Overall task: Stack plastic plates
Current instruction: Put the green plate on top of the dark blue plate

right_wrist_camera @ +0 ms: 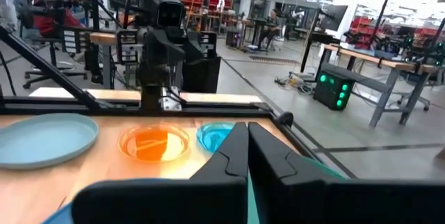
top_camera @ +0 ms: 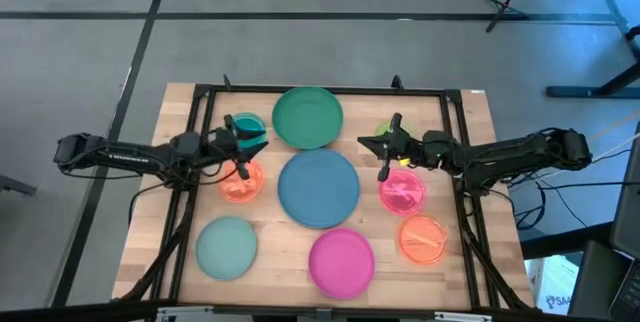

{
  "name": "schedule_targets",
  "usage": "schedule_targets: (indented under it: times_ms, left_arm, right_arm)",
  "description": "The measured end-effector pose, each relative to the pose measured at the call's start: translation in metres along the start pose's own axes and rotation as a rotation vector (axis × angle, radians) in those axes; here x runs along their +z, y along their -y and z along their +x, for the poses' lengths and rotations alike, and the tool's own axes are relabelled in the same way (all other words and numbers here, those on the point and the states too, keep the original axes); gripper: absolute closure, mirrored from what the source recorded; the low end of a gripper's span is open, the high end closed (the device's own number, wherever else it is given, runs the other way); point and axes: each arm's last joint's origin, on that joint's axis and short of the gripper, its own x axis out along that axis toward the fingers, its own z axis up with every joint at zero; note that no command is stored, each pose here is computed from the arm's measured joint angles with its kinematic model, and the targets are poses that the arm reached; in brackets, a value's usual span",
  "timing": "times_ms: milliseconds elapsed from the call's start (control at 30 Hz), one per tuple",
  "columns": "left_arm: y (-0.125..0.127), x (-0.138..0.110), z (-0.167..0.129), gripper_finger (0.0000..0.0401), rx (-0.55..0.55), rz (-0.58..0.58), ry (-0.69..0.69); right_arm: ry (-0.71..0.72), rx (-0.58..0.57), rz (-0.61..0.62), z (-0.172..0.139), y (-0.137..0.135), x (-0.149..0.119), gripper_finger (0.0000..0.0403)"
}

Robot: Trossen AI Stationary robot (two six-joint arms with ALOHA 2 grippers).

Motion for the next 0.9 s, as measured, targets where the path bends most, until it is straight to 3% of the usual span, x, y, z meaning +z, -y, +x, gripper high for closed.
schedule_targets:
  times_ms: [367,667,900]
  left_arm:
    - [0.009,0.018,0.061,0.0250,0.015,0.150,-0.450]
    - [0.000,-0.007,0.108,0.0250,0.002,0.248,-0.796]
    - [-0.006,-0.038,0.131,0.0250,-0.150,0.373,-0.936]
  right_arm:
    - [-0.025,0.015,0.069,0.000,-0.001,-0.003,0.0402]
    - [-0.045,0.111,0.085,0.000,-0.004,-0.005,0.0402]
    - [-0.045,0.109,0.107,0.000,-0.004,-0.005,0.0402]
